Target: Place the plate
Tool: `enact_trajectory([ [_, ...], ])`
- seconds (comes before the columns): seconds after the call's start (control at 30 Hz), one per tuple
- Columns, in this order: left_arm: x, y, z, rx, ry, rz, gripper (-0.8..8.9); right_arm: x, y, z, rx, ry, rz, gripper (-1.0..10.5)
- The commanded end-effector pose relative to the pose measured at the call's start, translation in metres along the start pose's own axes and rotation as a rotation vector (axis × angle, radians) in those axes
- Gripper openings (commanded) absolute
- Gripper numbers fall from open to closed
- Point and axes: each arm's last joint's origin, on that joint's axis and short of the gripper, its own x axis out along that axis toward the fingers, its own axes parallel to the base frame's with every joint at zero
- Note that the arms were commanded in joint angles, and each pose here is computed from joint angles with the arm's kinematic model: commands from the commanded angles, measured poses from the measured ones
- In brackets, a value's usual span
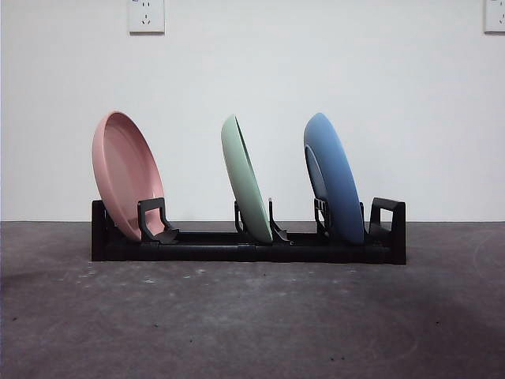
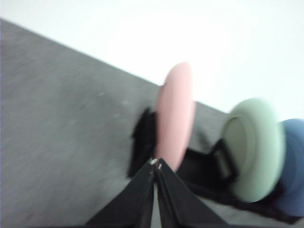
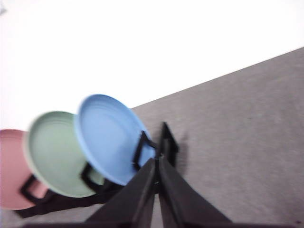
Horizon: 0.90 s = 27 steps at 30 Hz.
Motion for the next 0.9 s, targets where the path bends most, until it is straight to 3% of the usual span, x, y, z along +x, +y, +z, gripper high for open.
enact_trajectory([
  [0.03, 0.004, -0.015, 0.026, 0.037, -0.006, -0.063, 0.11, -0.005, 0.013, 0.020, 0.003, 0.020, 0.048, 0.1],
  [0.23, 0.024, -0.043, 0.070, 0.093, 0.111, -0.178, 0.11, -0.007, 0.037, 0.059, -0.061, 0.140, 0.156, 0.1],
  [0.47, 0.041, -0.071, 0.102, 0.127, 0.255, -0.352, 0.11, 0.007, 0.058, 0.094, -0.140, 0.264, 0.384, 0.1],
  [0.73, 0.037, -0.091, 0.108, 0.264, 0.422, -0.551, 0.10, 0.031, 0.068, 0.107, -0.148, 0.425, 0.574, 0.1],
  [0.9, 0.036, -0.093, 0.104, 0.281, 0.457, -0.579, 0.11, 0.041, 0.069, 0.102, -0.154, 0.482, 0.622, 0.1],
])
